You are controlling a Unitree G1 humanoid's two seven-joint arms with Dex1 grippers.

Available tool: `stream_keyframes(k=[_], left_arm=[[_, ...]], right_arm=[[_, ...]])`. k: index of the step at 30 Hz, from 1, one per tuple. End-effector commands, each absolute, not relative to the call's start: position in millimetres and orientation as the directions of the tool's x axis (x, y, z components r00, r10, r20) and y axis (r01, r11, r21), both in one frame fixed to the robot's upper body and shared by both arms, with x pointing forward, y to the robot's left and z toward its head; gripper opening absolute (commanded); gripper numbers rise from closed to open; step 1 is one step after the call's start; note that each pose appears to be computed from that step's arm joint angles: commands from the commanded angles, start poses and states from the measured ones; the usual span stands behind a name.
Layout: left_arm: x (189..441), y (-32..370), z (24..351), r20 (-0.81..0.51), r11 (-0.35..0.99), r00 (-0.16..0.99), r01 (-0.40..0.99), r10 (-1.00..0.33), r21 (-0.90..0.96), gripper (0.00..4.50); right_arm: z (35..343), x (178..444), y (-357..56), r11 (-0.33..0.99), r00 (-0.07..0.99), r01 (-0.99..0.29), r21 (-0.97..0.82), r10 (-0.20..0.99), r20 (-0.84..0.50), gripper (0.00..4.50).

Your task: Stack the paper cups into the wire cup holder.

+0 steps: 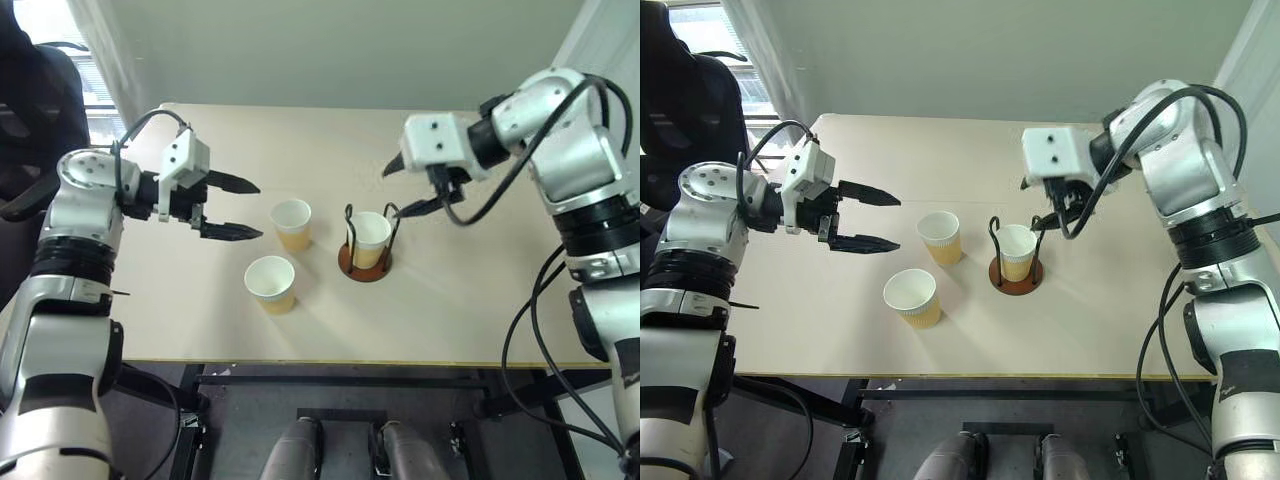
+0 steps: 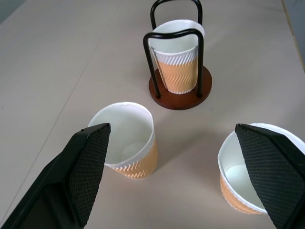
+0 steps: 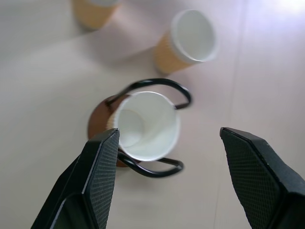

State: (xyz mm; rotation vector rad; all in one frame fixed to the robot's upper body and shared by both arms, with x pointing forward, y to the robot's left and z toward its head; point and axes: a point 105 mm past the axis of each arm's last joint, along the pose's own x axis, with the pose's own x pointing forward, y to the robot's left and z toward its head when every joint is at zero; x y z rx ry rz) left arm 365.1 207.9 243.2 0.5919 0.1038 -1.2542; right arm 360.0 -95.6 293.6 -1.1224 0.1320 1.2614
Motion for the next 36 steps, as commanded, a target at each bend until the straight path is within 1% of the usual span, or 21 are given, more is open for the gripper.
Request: stream_keyframes(k=[1,2,4,8,10,12,14,16,18,22,27,29,32,36], left_arm=[[365.6,213.1,257.8,-0.365,0.198,0.364,0.886,-0.857,0.419,4.50],[364.3,215.3,253.0,-0.409,0.184,0.354,0.898,-0.841,0.399,4.50],[361.4,220.5,244.0,-0.505,0.140,0.344,0.906,-0.792,0.399,4.50],[361.7,223.6,239.5,-0.624,0.042,0.354,0.889,-0.697,0.457,4.50],[367.8,222.6,245.2,-0.666,-0.007,0.394,0.858,-0.633,0.514,4.50],[376.0,220.1,252.2,-0.682,-0.047,0.447,0.817,-0.578,0.575,4.50],[382.2,217.3,257.7,-0.681,-0.058,0.480,0.793,-0.554,0.606,4.50],[388.4,214.0,265.4,-0.685,-0.108,0.521,0.751,-0.509,0.651,4.50],[391.0,213.7,266.2,-0.712,-0.175,0.533,0.731,-0.457,0.659,4.50],[395.1,213.1,262.5,-0.749,-0.254,0.536,0.719,-0.389,0.647,4.50],[400.6,200.7,256.7,-0.763,-0.322,0.527,0.698,-0.375,0.640,4.50],[401.4,193.3,252.9,-0.755,-0.356,0.520,0.671,-0.398,0.650,4.50],[401.7,183.4,249.6,-0.745,-0.373,0.503,0.652,-0.438,0.660,4.50],[402.8,180.7,244.3,-0.756,-0.391,0.494,0.652,-0.431,0.649,4.50]], right_arm=[[325.5,362.2,-119.8,0.132,0.431,-0.823,-0.552,0.779,-0.455,3.38],[327.5,364.5,-128.8,0.197,0.450,-0.831,-0.520,0.787,-0.421,3.38],[326.9,363.7,-141.8,0.263,0.465,-0.844,-0.467,0.793,-0.393,3.38],[325.9,357.6,-151.2,0.312,0.473,-0.852,-0.422,0.803,-0.363,3.38],[323.8,356.3,-158.4,0.332,0.489,-0.847,-0.415,0.793,-0.363,3.38],[323.1,355.9,-164.5,0.348,0.503,-0.841,-0.413,0.783,-0.365,3.38],[323.8,356.2,-168.2,0.360,0.516,-0.834,-0.417,0.775,-0.364,3.38],[326.4,357.7,-174.2,0.380,0.537,-0.823,-0.422,0.763,-0.360,3.38],[329.6,358.9,-178.4,0.395,0.551,-0.815,-0.424,0.754,-0.357,3.38],[333.9,361.3,-182.5,0.405,0.564,-0.807,-0.430,0.745,-0.356,3.38],[336.5,363.3,-182.9,0.398,0.567,-0.804,-0.442,0.738,-0.367,3.38],[336.9,363.8,-183.5,0.398,0.569,-0.802,-0.445,0.735,-0.368,3.38],[336.3,364.0,-185.6,0.399,0.573,-0.801,-0.447,0.729,-0.375,3.38],[335.2,364.1,-188.5,0.403,0.578,-0.798,-0.448,0.721,-0.382,3.38]])
